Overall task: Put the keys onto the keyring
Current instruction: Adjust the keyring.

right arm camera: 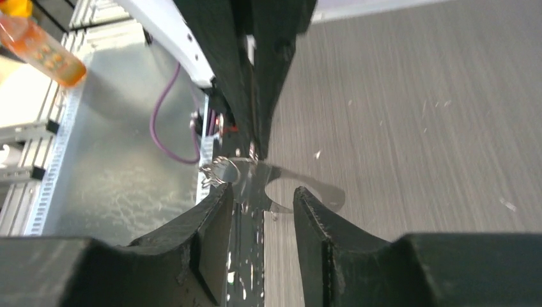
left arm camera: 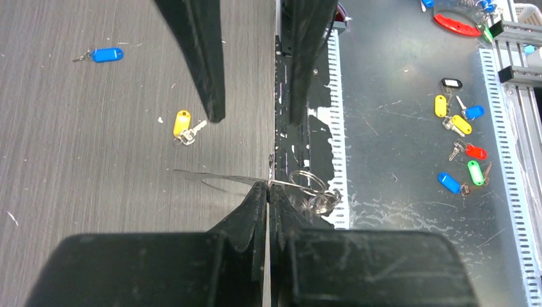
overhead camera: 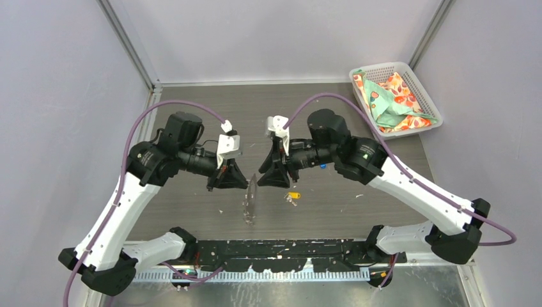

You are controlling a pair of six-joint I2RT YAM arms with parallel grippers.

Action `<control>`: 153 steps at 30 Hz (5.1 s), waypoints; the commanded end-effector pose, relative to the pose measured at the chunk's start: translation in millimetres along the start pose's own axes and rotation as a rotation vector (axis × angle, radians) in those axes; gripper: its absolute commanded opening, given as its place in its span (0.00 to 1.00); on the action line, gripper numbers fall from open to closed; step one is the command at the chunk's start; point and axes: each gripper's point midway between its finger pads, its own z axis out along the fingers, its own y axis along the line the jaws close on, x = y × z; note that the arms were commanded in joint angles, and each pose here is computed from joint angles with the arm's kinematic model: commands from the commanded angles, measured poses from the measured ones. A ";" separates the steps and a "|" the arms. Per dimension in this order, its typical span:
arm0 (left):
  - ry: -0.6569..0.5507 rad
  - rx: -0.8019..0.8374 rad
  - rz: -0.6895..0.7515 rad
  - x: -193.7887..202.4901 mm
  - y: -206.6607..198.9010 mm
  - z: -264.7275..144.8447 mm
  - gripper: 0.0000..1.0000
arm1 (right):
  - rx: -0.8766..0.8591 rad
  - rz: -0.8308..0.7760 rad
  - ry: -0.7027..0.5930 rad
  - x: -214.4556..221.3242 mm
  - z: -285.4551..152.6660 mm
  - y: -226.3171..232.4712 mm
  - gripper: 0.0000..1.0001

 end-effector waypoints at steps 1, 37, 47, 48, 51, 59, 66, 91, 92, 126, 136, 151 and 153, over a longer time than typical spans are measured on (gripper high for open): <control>-0.024 0.038 0.071 -13.6 -12.9 -6.3 0.01 | -0.044 -0.043 0.063 8.9 1.3 1.8 0.43; 0.013 0.015 0.044 -4.1 -5.0 3.6 0.00 | -0.117 -0.005 -0.012 -6.3 23.9 6.6 0.01; -0.027 -0.038 0.022 -8.6 -14.7 -7.1 0.50 | -0.034 -0.091 -0.457 -55.2 -9.0 16.4 0.01; -0.024 -0.046 0.032 -7.0 -15.4 -8.8 0.50 | -0.031 -0.099 -0.487 -57.7 -13.1 18.5 0.01; -0.020 -0.073 0.043 -4.1 -12.2 -10.1 0.51 | -0.036 -0.103 -0.584 -65.8 -23.5 23.8 0.01; -0.150 -0.083 0.025 -36.5 -4.6 -5.1 0.50 | -0.077 -0.087 -0.710 -70.4 -34.3 34.0 0.01; -0.239 -0.036 -0.002 -65.2 -13.6 -8.2 0.46 | -0.114 -0.075 -0.777 -72.2 -39.2 39.7 0.01; -0.332 -0.082 -0.011 -89.0 -17.1 -20.4 0.41 | -0.133 -0.026 -0.778 -62.1 -13.1 39.1 0.01; -0.335 -0.087 -0.008 -89.2 -17.0 -20.9 0.43 | -0.128 -0.028 -0.775 -61.2 -12.8 39.2 0.01; -0.259 -0.127 0.042 -70.5 -12.4 -21.6 0.00 | -0.144 0.002 -0.701 -55.9 -6.2 44.7 0.14; -0.163 -0.126 -0.002 -52.8 -3.3 -14.6 0.00 | -0.034 -0.078 -0.175 -16.8 -7.1 35.4 0.41; -0.135 -0.069 -0.002 -50.3 -11.4 -13.2 0.00 | -0.004 -0.108 0.038 -14.5 2.4 17.6 0.27; -0.137 -0.064 -0.002 -50.4 -12.7 -13.3 0.00 | -0.003 -0.111 0.038 -16.9 3.8 16.6 0.25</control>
